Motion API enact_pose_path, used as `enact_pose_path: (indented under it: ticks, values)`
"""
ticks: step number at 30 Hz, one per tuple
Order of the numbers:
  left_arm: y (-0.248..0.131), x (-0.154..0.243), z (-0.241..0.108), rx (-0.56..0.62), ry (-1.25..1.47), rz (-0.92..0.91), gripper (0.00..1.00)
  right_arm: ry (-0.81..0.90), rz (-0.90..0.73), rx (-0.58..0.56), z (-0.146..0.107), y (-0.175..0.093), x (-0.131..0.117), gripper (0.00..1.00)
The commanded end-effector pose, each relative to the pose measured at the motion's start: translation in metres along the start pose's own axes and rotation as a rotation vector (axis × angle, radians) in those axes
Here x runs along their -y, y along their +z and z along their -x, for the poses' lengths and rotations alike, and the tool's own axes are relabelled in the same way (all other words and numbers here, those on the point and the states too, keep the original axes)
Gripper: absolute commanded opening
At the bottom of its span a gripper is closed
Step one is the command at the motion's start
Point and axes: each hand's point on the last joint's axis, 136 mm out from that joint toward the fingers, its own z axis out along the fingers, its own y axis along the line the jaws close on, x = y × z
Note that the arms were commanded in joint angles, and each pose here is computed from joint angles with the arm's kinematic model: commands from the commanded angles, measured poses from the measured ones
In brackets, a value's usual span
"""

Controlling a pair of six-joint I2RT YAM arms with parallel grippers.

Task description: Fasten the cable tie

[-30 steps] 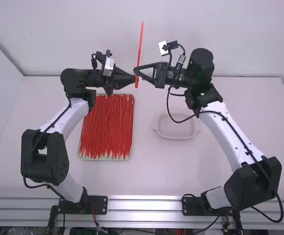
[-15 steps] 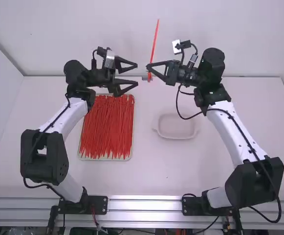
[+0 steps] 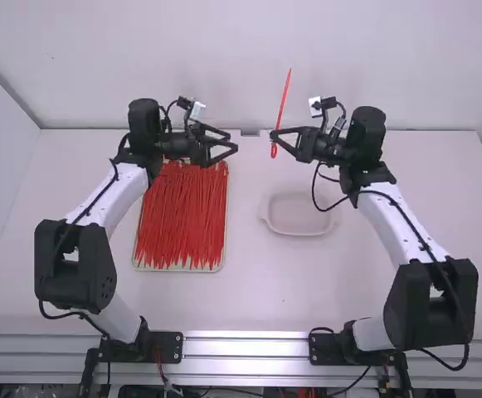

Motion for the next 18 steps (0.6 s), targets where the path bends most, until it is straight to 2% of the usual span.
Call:
enact_pose_path:
  ticks: [1,10,13,14,18]
  values:
    - [-0.005,-0.002,0.004,-0.005,0.121,0.059,0.99,-0.017,-0.017,-0.004,-0.010,-0.005,0.010,0.00]
    - [-0.009,-0.016,-0.045,-0.138,-0.003,0.131,0.99,0.032,-0.175,0.007,-0.046,-0.014,0.060,0.00]
    - [-0.012,-0.025,-0.054,-0.159,-0.015,0.180,0.99,0.054,-0.288,0.018,-0.063,-0.017,0.085,0.00]
    - [-0.013,-0.026,-0.055,-0.160,-0.018,0.185,0.99,0.057,-0.296,0.018,-0.064,-0.017,0.087,0.00]
    - [-0.018,-0.051,-0.070,-0.194,-0.064,0.331,0.99,0.079,-0.462,0.016,-0.093,-0.023,0.119,0.00]
